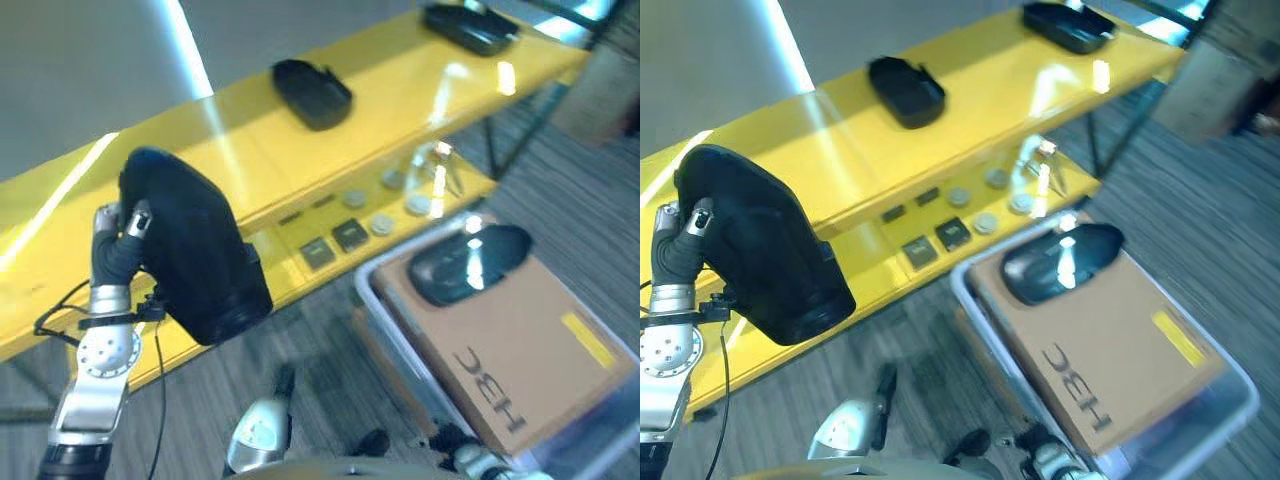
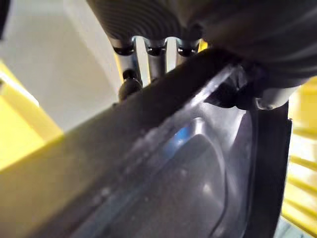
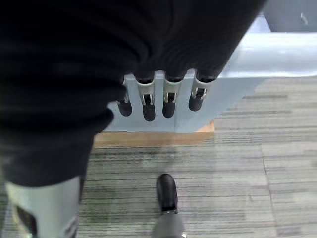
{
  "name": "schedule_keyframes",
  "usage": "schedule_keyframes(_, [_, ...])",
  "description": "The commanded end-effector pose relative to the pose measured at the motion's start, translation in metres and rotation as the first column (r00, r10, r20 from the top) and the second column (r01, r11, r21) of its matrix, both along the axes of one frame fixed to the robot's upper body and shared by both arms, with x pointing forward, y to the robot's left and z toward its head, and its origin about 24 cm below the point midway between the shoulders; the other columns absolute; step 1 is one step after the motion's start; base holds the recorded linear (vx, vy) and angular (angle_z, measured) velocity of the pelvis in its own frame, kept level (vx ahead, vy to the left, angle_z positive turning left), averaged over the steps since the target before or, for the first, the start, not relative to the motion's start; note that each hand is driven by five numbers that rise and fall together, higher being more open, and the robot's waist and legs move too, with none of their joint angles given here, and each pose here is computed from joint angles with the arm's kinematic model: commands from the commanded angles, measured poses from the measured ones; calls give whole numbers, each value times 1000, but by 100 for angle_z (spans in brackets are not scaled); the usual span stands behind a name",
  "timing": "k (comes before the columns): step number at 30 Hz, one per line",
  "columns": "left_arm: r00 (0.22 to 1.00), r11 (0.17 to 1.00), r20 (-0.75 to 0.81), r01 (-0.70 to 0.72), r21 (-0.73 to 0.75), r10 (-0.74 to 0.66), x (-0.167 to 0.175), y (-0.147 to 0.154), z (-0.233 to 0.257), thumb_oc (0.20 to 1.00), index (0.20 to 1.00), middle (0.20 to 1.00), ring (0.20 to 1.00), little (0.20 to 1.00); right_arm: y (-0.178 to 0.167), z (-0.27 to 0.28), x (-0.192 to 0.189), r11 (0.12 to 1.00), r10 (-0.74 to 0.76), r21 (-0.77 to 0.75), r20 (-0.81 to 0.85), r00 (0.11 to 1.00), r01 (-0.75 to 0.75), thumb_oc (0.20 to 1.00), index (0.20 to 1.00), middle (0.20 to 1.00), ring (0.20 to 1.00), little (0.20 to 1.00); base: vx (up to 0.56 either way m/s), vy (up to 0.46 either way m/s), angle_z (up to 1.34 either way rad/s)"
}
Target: Move parts from the plastic box to the shelf.
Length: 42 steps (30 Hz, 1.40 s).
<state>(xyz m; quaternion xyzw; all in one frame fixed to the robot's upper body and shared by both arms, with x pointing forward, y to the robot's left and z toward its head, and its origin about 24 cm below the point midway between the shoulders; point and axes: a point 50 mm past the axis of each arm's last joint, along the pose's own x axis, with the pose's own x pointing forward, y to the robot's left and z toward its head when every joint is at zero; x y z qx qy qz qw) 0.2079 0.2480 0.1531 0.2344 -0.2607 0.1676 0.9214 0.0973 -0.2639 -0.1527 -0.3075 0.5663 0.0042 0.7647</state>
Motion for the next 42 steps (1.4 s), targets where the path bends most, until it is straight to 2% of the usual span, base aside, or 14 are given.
schedule_keyframes(1, [978, 999, 203, 52, -12, -48, -10, -2, 34, 200, 200, 200, 200, 200, 11, -1, 9, 1000, 1, 19, 21, 1000, -2, 1000, 1000, 1000, 1000, 1000, -99, 56, 34])
schedule_keyframes(6, [982, 996, 164, 89, 4, -89, -6, -10, 29, 200, 200, 200, 200, 200, 13, -3, 3, 995, -87, 53, 47, 995, 84, 1000, 1000, 1000, 1000, 1000, -60, 233, 146])
schedule_keyframes(9, [975, 992, 185, 124, -9, -120, -6, -12, 35, 200, 200, 200, 200, 200, 13, 1, 16, 998, -59, 32, 82, 995, 56, 1000, 1000, 1000, 1000, 1000, 29, 320, -6])
schedule_keyframes(14, [942, 974, 266, 224, -40, -206, 5, -26, 49, 200, 200, 200, 200, 200, 17, 8, 35, 987, -157, 71, 201, 967, 146, 1000, 1000, 1000, 1000, 1000, 11, 208, 18])
schedule_keyframes(15, [904, 943, 292, 332, -26, -310, 16, -43, 57, 200, 200, 200, 200, 200, 20, 5, 29, 974, -216, 113, 196, 956, 197, 1000, 1000, 1000, 1000, 1000, 76, 25, 94])
schedule_keyframes(19, [885, 928, 308, 372, -13, -350, 22, -50, 63, 200, 200, 200, 200, 200, 21, -1, 13, 977, -199, 100, 134, 971, 186, 1000, 1000, 1000, 1000, 1000, 108, -99, 88])
schedule_keyframes(22, [879, 917, 310, 396, -50, -362, 24, -50, 64, 200, 200, 200, 200, 200, 19, -8, -15, 964, -255, 86, 51, 966, 250, 1000, 1000, 1000, 1000, 1000, 121, -155, 54])
schedule_keyframes(28, [924, 940, 270, 316, -131, -272, 24, -34, 50, 200, 200, 200, 200, 200, 15, -10, -32, 951, -303, 74, 13, 953, 301, 1000, 1000, 1000, 1000, 1000, 230, -286, 96])
schedule_keyframes(36, [965, 977, 238, 148, -155, -109, 40, -9, 47, 200, 200, 200, 200, 200, -3, 0, -9, 960, -279, 47, 90, 956, 276, 1000, 1000, 1000, 1000, 1000, 118, -78, 14])
schedule_keyframes(38, [974, 975, 207, 131, -178, -93, 49, -2, 45, 200, 200, 200, 200, 200, -4, 3, 1, 963, -268, 56, 120, 956, 262, 1000, 1000, 1000, 1000, 1000, 131, 29, -1])
schedule_keyframes(40, [981, 987, 181, 93, -132, -68, 54, 5, 47, 200, 200, 200, 200, 200, -4, 3, 4, 959, -283, 71, 135, 949, 276, 1000, 1000, 1000, 1000, 1000, 100, 88, -58])
schedule_keyframes(42, [981, 976, 181, 109, -188, -74, 62, 9, 47, 200, 200, 200, 200, 200, -2, 2, 2, 952, -302, 86, 132, 944, 293, 1000, 1000, 1000, 1000, 1000, 111, 142, -81])
